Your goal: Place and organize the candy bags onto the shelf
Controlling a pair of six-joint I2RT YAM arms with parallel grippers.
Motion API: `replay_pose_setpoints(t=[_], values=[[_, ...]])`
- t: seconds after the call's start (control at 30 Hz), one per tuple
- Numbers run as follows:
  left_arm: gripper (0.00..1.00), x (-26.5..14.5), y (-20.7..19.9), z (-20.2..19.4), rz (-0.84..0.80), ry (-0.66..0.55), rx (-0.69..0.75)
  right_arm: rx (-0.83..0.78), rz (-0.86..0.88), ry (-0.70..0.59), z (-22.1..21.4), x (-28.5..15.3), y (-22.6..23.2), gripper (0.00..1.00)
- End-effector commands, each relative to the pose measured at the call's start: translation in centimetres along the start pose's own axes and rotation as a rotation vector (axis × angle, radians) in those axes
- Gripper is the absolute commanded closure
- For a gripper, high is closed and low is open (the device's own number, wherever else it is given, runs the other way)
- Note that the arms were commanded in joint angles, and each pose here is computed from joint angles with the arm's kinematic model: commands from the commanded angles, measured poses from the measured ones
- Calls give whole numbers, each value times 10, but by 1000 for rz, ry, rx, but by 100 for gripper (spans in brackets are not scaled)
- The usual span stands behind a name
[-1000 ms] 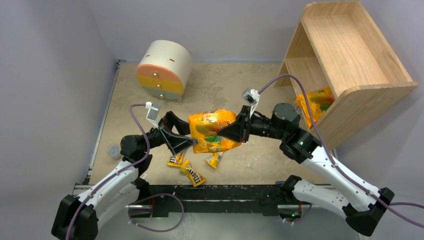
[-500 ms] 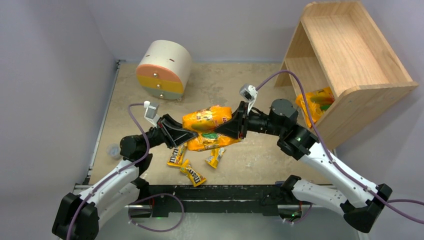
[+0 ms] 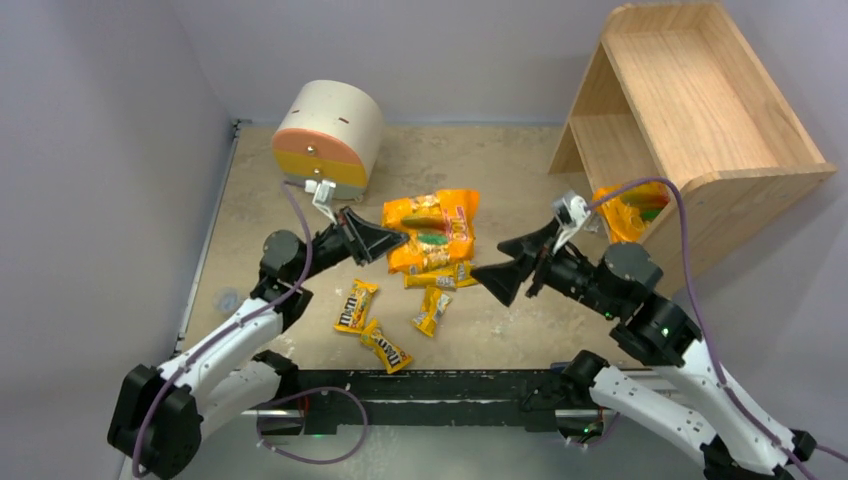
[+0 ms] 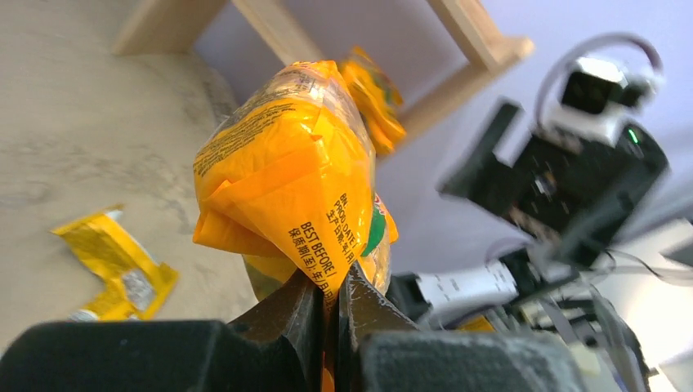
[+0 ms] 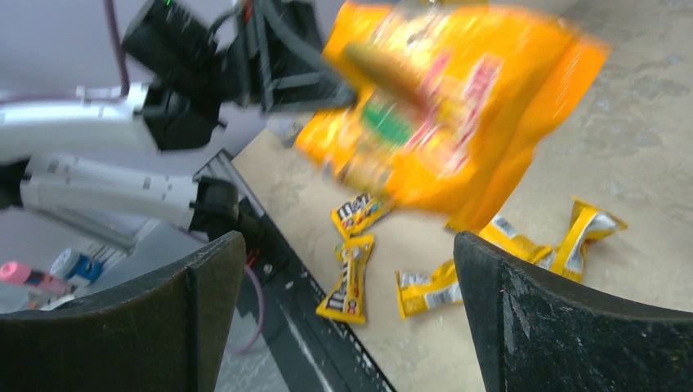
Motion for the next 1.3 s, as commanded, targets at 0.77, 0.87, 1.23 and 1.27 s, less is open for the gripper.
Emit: replay_pose_setpoints(t=[0.77,0.87,1.23,1.27], values=[[100,316,52,95,-275,-207,26,-37,217,300,-120,-34,-54,1],[100,353,59,78,-294,-132,34,-33,212,295,-121,-35,-55,1],[100,384,67,36,-315,-179,-4,-47,215,265,-120,-38,-54,1],[100,386,67,31,-325,-178,-22,-47,209,259,-119,-38,-55,1]])
Point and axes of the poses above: each gripper's point midway between its finger pads, its own x axis out along the fingers, its own y axis along the line the jaws close on, z = x × y, the point moved 10 cm from there along -x, back along the fingers, and after that the axes turned 10 degrees about x, right-handed, at the moved point
